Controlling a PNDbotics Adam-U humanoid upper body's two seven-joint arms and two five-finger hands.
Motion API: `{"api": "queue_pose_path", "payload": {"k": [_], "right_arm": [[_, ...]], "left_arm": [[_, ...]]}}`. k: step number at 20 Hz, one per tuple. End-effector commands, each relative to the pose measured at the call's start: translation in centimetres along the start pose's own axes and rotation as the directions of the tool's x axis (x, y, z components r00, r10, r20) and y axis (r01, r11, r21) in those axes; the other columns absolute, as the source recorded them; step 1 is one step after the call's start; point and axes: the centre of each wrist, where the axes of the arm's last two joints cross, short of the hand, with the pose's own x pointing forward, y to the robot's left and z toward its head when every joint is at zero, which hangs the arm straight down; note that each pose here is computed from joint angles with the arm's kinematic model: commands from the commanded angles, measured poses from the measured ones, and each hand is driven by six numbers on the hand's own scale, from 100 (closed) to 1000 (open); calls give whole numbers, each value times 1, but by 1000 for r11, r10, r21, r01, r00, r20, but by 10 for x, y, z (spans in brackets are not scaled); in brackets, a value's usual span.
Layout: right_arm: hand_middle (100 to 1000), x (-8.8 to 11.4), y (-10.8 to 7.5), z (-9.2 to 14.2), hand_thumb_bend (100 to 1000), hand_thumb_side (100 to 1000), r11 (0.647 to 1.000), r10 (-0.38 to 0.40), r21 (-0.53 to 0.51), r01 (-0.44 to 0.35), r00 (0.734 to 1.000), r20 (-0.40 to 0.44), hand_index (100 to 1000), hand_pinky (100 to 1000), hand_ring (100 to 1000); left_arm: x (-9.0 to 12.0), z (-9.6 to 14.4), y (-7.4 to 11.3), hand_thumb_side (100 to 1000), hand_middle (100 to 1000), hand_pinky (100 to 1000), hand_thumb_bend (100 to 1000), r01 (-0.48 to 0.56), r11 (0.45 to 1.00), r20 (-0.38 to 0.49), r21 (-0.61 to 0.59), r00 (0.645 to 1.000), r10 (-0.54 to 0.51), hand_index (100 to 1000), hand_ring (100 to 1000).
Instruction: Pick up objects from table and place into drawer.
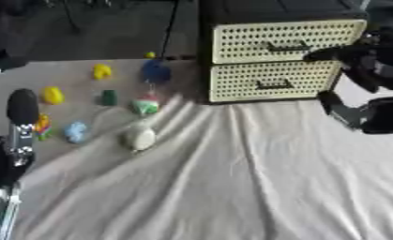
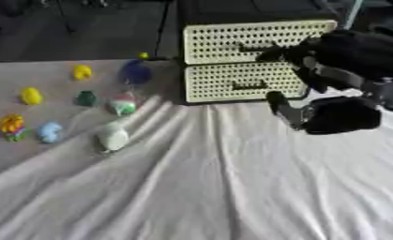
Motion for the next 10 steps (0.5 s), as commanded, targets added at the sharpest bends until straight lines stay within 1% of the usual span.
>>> {"api": "queue_pose_path", "payload": {"k": [1, 3, 5, 7, 10], "right_arm": [[100, -2, -8, 7, 100, 435, 1000, -1, -31, 1, 1000, -26, 838, 100, 106], [100, -3, -7, 7, 100, 388, 997, -28, -67, 24, 998, -58, 828, 100, 100], [100, -2, -8, 7, 100, 381, 995, -45, -93, 37, 995, -91, 832, 100, 100], [100, -1, -9, 6, 100, 383, 994, -55, -96, 44, 992, -114, 840, 100, 101], [100, -5, -11, 0, 100, 387, 996, -62, -72, 52, 988, -143, 848, 100, 104]], "left_arm": [[5, -6, 2, 947, 873, 722, 309, -6, 1000, 29, 6, 1000, 6, 977, 876], [5, -6, 2, 950, 871, 722, 301, -9, 1000, 30, 4, 1000, 9, 974, 875], [5, -6, 1, 949, 870, 721, 299, -11, 1000, 30, 3, 1000, 11, 971, 875], [5, -6, 1, 950, 867, 721, 296, -13, 1000, 30, 1, 999, 13, 966, 875], [6, -6, 1, 949, 864, 721, 292, -17, 1000, 29, -2, 999, 17, 957, 875]]}}
